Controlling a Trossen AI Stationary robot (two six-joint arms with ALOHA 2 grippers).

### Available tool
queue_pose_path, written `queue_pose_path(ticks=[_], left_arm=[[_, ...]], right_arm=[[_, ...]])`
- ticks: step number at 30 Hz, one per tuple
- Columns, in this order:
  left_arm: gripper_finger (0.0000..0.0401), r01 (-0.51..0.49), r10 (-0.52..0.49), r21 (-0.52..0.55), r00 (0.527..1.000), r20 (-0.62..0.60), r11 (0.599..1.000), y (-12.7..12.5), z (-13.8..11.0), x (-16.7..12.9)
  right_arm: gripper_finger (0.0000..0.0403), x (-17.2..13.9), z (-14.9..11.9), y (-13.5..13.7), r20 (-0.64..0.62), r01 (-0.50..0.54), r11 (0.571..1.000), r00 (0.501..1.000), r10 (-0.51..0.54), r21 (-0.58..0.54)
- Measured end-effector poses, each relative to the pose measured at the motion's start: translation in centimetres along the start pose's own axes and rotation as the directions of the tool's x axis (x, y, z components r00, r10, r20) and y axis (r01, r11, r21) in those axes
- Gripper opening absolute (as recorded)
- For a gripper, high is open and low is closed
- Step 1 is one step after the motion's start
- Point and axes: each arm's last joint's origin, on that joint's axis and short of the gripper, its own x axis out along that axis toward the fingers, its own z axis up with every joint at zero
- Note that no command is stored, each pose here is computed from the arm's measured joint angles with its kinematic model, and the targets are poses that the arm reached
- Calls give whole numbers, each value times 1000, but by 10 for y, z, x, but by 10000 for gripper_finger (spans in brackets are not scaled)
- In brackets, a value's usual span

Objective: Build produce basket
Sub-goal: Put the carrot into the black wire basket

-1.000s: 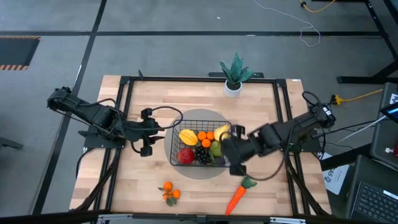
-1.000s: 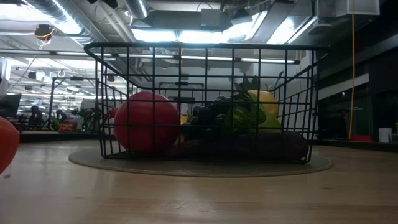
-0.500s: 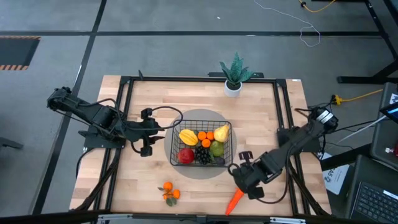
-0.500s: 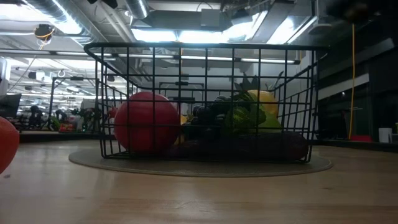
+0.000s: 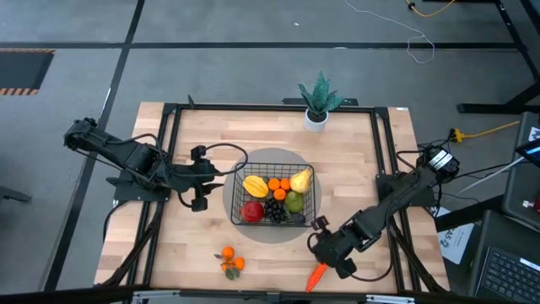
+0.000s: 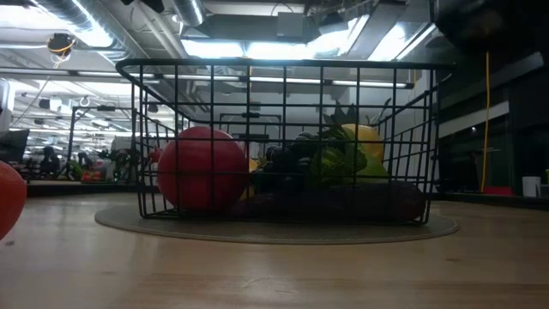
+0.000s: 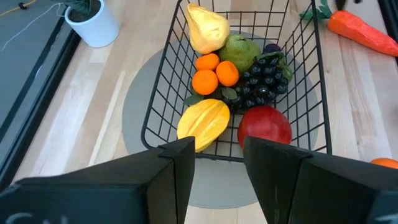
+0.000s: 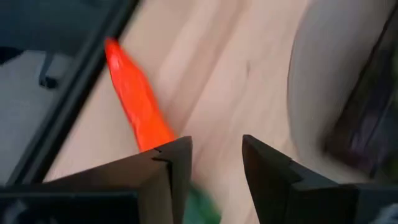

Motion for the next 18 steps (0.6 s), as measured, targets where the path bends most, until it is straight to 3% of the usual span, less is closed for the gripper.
queue_pose_path(ticks=[8,11,18], left_arm=[[125,-11,11,-1,1000,4,1000,0,0,0],[125,-11,11,-2,1000,4,1000,0,0,0],[124,-13,13,-2,1000,4,1000,0,0,0]], right_arm=[[132,-2,18,2,188,32,962,982,20,-269],[132,-3,25,4,252,27,952,966,54,-306],[132,-4,27,6,273,15,943,959,81,-333]])
